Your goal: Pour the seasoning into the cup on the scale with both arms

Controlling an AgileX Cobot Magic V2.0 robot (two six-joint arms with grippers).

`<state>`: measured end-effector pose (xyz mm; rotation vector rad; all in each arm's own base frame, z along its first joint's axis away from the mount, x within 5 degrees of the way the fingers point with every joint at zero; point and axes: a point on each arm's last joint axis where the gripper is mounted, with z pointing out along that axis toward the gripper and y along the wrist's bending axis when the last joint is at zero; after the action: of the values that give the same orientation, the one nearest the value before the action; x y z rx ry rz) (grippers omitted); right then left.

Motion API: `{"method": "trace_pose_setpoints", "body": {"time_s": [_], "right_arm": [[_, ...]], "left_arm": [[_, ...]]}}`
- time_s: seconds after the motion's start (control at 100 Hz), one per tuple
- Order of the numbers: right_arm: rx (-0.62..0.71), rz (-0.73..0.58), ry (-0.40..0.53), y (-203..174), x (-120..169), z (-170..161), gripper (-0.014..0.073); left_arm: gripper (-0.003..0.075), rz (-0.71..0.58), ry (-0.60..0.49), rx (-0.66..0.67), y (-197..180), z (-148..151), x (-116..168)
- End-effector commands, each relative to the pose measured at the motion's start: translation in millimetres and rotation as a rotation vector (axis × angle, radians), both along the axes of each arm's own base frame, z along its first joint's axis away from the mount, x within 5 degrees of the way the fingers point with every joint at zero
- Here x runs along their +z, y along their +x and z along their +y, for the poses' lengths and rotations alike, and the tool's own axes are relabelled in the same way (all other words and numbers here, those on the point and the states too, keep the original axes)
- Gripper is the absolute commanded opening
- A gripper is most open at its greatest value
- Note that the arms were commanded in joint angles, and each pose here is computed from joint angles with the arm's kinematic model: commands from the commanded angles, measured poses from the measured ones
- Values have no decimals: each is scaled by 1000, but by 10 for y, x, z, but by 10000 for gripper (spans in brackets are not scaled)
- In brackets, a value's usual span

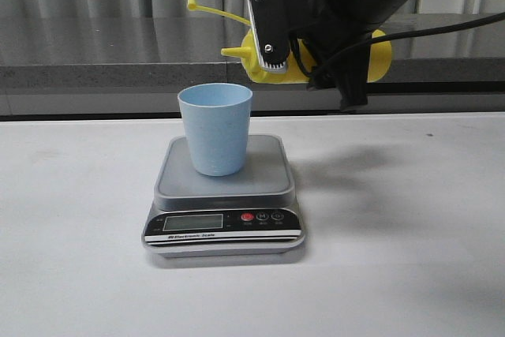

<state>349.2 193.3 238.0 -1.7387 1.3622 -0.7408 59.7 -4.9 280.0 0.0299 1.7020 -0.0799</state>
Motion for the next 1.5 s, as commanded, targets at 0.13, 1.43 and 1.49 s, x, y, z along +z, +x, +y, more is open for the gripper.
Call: {"method": "trace_pose_setpoints", "body": {"time_s": [0.13, 1.43, 1.49], "right_arm": [[-27, -130, -69, 18, 326, -78, 319], [-224, -91, 237, 31, 355, -109, 319], [-227, -90, 245, 29, 360, -109, 319]], "left_arm": [[-20, -93, -21, 8, 4, 5, 148], [-20, -93, -21, 8, 4, 5, 148], [-20, -93, -21, 8, 4, 5, 148]]}}
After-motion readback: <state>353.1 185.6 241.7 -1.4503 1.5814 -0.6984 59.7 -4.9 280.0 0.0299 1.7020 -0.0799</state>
